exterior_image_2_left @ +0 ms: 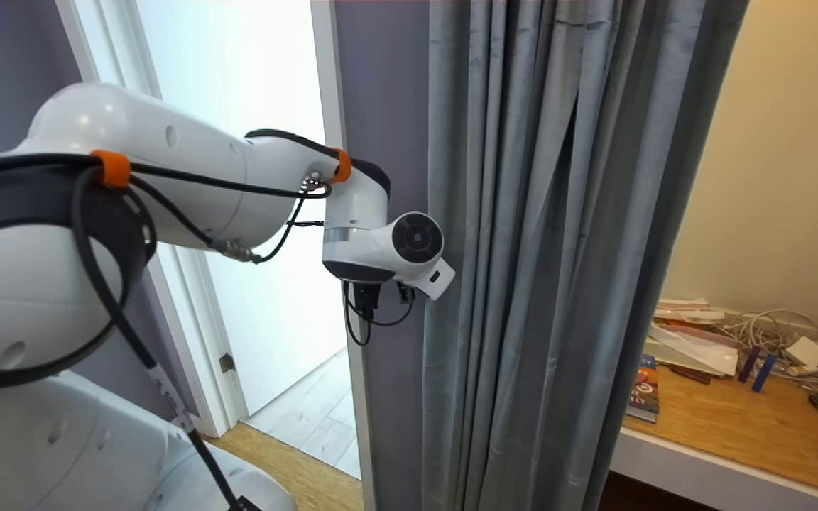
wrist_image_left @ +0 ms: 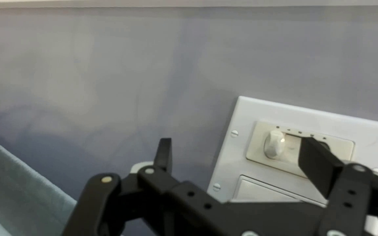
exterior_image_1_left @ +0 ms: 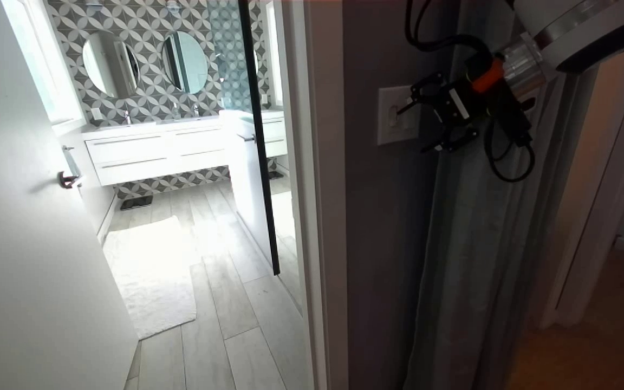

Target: Slide down the lights dimmer switch on the left of the wall lights switch

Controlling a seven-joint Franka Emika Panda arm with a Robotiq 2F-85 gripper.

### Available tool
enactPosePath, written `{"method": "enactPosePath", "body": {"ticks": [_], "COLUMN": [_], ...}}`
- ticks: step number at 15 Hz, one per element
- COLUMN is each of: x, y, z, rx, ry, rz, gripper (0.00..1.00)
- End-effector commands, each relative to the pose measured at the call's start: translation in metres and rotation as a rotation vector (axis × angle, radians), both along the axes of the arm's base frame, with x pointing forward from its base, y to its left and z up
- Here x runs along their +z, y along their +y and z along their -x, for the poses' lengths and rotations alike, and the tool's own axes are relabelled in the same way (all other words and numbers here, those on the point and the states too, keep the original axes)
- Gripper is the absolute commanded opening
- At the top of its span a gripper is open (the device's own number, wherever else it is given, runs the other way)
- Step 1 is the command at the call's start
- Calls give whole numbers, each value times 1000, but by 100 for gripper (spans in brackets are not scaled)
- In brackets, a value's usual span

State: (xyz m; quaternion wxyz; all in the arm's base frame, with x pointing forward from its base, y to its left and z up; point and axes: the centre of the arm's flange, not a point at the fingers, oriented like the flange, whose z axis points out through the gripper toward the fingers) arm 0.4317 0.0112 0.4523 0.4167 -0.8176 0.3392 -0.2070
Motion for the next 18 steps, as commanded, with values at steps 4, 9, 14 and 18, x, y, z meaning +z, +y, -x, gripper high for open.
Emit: {"method": "enactPosePath", "body": {"ticks": [4,9,14,18], "x": [28,54,79,90], "y": [-15,-5,13,24], "z": [30,54,74,87], "rx": [124,182,120,42], "ry": [33,49,51,23], "rz": [57,40,52,65], "gripper": [100,100,100,100]}}
